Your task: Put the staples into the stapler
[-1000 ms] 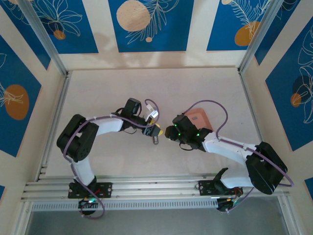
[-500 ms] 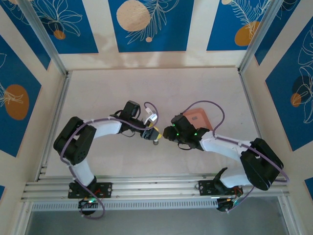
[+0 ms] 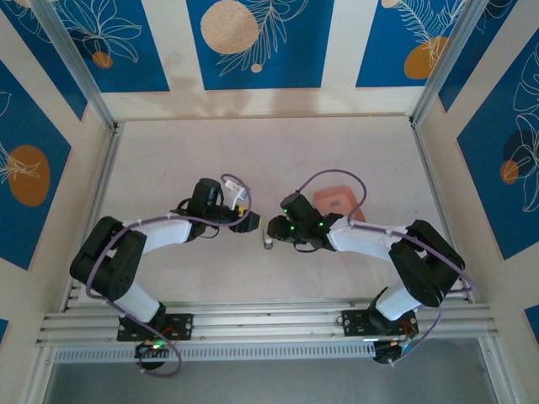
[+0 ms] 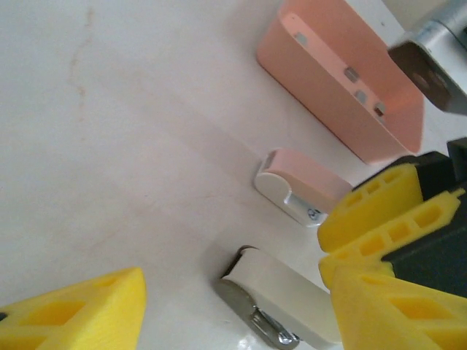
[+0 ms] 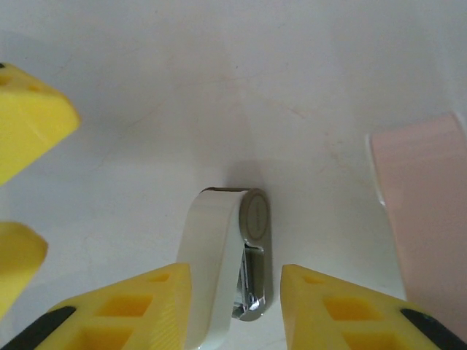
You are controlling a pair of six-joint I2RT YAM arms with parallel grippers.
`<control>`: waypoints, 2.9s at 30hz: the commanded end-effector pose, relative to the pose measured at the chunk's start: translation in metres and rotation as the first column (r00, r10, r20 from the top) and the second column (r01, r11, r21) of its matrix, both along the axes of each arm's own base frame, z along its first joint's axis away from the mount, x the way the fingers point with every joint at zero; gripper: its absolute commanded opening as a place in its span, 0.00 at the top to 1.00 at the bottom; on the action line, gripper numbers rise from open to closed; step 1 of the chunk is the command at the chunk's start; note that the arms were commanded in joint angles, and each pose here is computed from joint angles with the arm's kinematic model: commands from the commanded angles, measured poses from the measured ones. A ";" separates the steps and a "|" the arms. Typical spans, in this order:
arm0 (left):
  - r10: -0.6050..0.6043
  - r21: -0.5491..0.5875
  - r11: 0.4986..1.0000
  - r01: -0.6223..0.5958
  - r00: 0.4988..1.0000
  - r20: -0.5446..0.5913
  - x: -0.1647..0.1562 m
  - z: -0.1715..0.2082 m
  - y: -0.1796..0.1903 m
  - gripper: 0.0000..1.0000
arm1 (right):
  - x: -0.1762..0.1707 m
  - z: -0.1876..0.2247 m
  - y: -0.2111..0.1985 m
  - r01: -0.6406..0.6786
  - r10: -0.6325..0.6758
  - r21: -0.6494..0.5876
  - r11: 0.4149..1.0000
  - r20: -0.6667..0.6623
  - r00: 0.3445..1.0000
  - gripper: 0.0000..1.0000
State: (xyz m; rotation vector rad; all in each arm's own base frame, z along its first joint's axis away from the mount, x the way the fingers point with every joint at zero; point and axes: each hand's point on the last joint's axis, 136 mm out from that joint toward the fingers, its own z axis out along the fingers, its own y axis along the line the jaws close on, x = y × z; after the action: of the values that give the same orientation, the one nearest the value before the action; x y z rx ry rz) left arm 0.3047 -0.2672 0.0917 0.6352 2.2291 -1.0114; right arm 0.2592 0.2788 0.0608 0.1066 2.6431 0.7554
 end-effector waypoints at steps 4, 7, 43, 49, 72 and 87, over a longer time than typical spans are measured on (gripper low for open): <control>0.096 -0.003 0.995 -0.096 0.995 0.041 0.010 0.007 0.015 0.33 | -0.021 -0.029 0.012 -0.095 0.092 -0.034 0.995 -0.092 0.992 0.67; 0.099 0.006 0.995 -0.099 0.994 0.042 0.008 0.005 0.017 0.32 | -0.035 -0.054 0.002 -0.099 0.077 -0.127 0.987 -0.166 0.983 0.72; 0.368 0.136 0.887 -0.441 0.854 0.368 0.033 0.054 0.094 0.25 | 0.020 0.059 -0.048 -0.012 0.045 -0.135 0.991 0.248 0.968 0.55; 0.449 0.145 0.812 -0.565 0.765 0.462 0.037 0.069 0.131 0.21 | 0.049 0.061 -0.122 0.138 -0.113 -0.121 0.983 0.198 0.974 0.50; 0.463 0.176 0.801 -0.572 0.779 0.423 0.036 0.053 0.135 0.21 | 0.052 0.006 -0.108 0.034 -0.024 0.093 0.995 -0.105 0.994 0.39; 0.525 0.160 0.753 -0.638 0.730 0.437 0.043 0.053 0.156 0.21 | 0.031 0.020 -0.055 -0.054 0.064 0.122 0.991 -0.080 0.995 0.40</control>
State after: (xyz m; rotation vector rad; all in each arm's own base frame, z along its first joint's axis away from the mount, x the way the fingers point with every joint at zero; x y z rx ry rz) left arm 0.3450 -0.1232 0.1438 0.2140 2.0505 -0.2303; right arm 0.2860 0.2149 0.0672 0.0947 2.7266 0.9313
